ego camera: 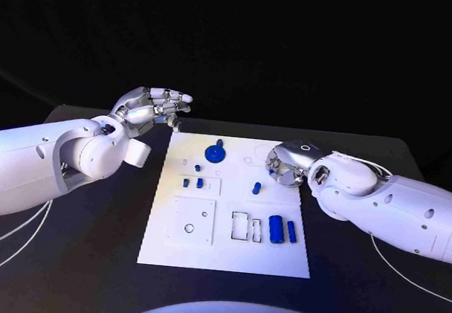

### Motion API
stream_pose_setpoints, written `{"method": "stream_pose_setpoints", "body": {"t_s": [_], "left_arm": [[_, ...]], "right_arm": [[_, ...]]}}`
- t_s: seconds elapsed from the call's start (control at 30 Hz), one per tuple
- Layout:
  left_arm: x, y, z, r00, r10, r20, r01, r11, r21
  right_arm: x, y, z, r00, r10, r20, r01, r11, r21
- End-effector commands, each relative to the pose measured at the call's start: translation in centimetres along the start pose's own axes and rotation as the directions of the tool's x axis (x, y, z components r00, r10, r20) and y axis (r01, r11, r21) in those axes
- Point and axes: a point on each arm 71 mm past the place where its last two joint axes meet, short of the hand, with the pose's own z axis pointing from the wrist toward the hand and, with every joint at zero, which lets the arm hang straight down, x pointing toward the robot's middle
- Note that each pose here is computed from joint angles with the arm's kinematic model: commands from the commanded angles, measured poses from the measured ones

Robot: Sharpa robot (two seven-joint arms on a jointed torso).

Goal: Assemble the parts on the task board

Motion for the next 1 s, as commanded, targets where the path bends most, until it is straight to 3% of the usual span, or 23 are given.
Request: {"method": "stream_pose_setpoints", "body": {"t_s": [0.03,0.23,1.0], "left_arm": [[0.23,-0.02,0.00,1.000,-0.011,-0.020,0.011,1.000,-0.006],[0.21,0.04,-0.02,1.000,-0.010,-0.022,0.010,1.000,-0.015],[0.13,0.22,0.02,0.999,0.009,-0.033,-0.010,0.999,-0.034]], "right_arm": [[1.8,0.0,-0.4,0.994,-0.048,-0.096,0.051,0.998,0.028],[1.7,0.0,-0.5,0.995,-0.061,-0.076,0.064,0.997,0.037],[-0.4,0.5,-1.3,0.993,-0.023,0.112,0.021,1.000,0.012]]}}
